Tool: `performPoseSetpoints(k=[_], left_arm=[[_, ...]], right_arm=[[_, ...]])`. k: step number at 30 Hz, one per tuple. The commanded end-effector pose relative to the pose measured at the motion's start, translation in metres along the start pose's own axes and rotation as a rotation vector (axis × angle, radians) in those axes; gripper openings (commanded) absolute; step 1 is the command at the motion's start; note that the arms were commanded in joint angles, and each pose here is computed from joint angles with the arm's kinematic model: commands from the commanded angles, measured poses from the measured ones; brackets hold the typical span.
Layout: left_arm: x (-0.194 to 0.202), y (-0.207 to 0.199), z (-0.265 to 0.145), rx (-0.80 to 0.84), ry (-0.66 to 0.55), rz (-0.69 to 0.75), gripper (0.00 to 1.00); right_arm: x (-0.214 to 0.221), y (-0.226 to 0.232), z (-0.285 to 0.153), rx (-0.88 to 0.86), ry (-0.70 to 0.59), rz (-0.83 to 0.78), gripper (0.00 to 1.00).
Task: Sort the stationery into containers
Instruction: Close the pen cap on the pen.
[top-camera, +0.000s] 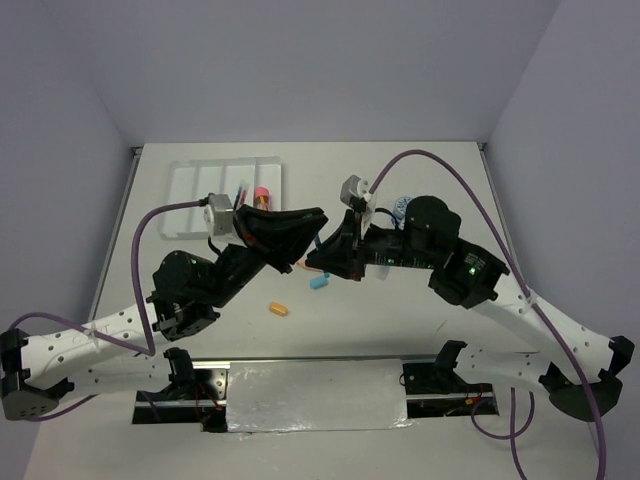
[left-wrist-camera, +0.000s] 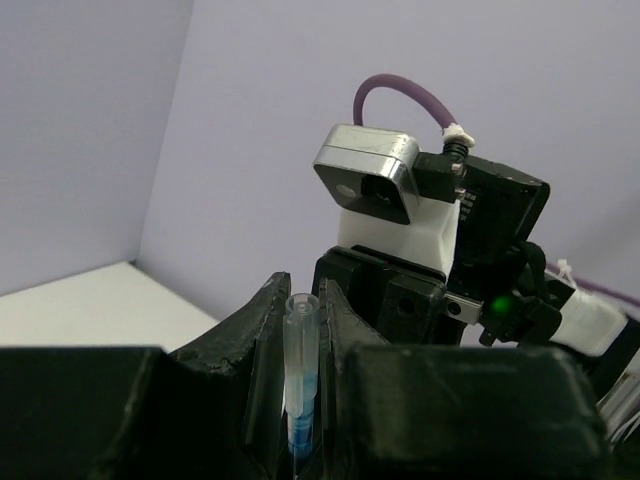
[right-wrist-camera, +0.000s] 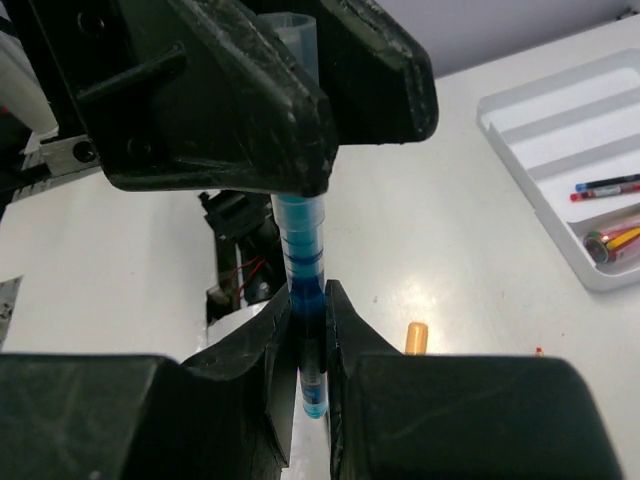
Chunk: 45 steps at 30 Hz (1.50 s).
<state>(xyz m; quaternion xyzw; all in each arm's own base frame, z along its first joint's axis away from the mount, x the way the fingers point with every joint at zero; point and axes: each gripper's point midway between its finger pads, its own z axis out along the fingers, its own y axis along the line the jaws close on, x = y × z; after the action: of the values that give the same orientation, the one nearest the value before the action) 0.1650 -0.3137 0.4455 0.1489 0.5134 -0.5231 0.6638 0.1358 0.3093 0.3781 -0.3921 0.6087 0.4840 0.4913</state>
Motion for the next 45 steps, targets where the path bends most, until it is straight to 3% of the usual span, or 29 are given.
performPoseSetpoints(k=[1,6,10,11,14,19,24,25,28,35,40,43,45], left_arm=[[0.169,0.008,-0.056,0.019,0.513,-0.082,0.0],[0.194,-0.001,-0.075,0.046,0.565,-0.118,0.0],[0.205,0.011,-0.092,0.005,0.589,-0.119,0.0],[0.2,0.018,-0.091,-0.038,0.571,-0.103,0.0],[0.166,0.027,-0.085,-0.101,0.526,-0.032,0.0],[0.061,0.019,-0.059,-0.127,0.323,0.077,0.0],[0.012,-0.002,-0.04,-0.052,0.242,0.142,0.24],[0.009,-0.007,-0.038,-0.033,0.233,0.142,0.38],[0.005,-0.012,-0.031,-0.011,0.217,0.149,0.59],[-0.007,-0.034,-0.023,0.124,0.125,0.182,0.74],[-0.03,-0.051,-0.03,0.222,0.046,0.22,0.88],[-0.051,-0.053,-0.034,0.222,0.011,0.196,0.89],[-0.054,-0.05,-0.031,0.197,0.022,0.164,0.84]], right_arm=[[-0.193,0.033,-0.047,-0.003,-0.549,-0.232,0.0],[-0.213,0.031,-0.04,-0.005,-0.546,-0.23,0.0],[-0.184,0.019,-0.031,-0.003,-0.501,-0.233,0.0],[-0.158,0.011,-0.021,-0.003,-0.443,-0.218,0.0],[-0.096,0.007,-0.005,-0.069,-0.343,-0.189,0.0],[-0.031,0.023,-0.002,-0.195,-0.276,-0.129,0.0],[0.005,0.022,0.004,-0.226,-0.22,-0.042,0.0],[0.008,0.021,0.004,-0.222,-0.22,-0.036,0.0],[0.012,0.017,0.005,-0.202,-0.214,-0.021,0.0],[0.026,0.024,0.009,-0.271,-0.178,-0.005,0.0],[0.035,0.052,-0.006,-0.439,-0.14,-0.077,0.0],[0.036,0.062,-0.015,-0.499,-0.127,-0.121,0.0],[0.034,0.066,-0.02,-0.52,-0.121,-0.134,0.0]])
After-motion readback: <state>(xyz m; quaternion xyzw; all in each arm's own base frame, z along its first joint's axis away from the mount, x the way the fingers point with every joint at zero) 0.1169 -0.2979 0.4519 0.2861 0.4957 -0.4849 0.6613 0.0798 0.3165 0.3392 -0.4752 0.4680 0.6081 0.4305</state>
